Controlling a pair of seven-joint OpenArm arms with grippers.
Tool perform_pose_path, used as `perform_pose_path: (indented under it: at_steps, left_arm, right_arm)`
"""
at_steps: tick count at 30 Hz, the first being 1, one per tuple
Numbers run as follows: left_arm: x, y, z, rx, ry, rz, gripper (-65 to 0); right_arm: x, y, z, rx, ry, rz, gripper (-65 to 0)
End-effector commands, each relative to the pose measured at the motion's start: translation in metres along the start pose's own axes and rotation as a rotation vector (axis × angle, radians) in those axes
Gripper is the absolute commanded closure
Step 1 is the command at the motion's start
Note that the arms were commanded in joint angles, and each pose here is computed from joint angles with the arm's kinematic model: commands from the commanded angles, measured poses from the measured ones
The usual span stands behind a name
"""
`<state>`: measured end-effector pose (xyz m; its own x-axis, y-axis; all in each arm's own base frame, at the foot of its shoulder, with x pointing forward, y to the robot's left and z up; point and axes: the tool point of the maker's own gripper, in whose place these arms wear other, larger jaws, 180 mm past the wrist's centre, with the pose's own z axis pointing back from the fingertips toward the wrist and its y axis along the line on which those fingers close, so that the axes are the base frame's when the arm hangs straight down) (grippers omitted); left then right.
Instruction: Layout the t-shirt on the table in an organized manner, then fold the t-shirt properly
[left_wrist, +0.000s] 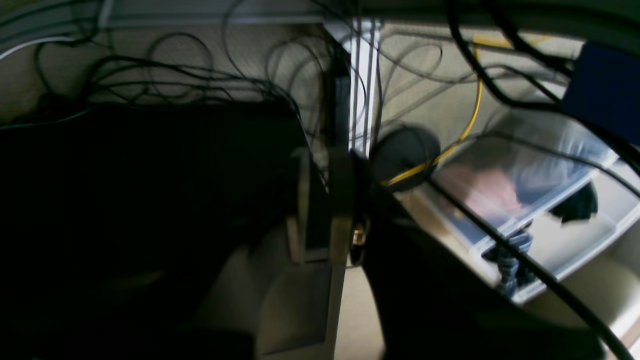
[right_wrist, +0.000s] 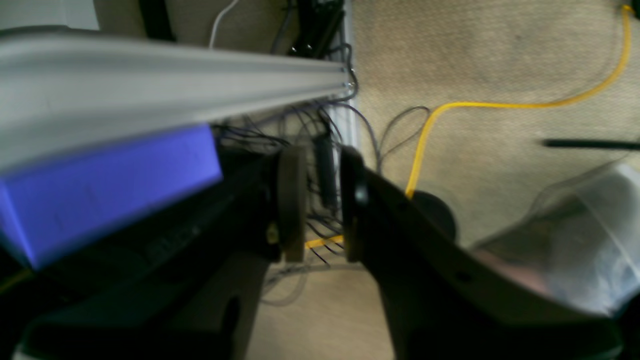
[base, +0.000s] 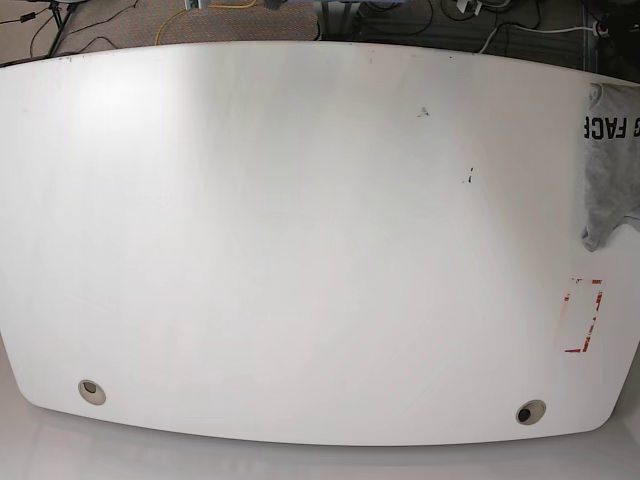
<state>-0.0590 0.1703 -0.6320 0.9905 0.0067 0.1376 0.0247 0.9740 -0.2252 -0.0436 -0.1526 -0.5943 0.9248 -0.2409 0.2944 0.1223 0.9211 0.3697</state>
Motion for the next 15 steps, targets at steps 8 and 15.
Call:
perform_pose_path:
  at_steps: [8, 15]
  left_arm:
    - [0.0, 0.016, -0.013, 0.09, 0.079, 0.0, -6.1]
    - [0.018, 0.014, -0.021, 0.085, 0.087, 0.018, -7.2]
  right_arm:
    - [-0.002, -0.02, -0.012, -0.069, 0.035, -0.031, -10.8]
    - [-0.011, -0.015, -0.028, -0.088, 0.115, 0.04, -10.8]
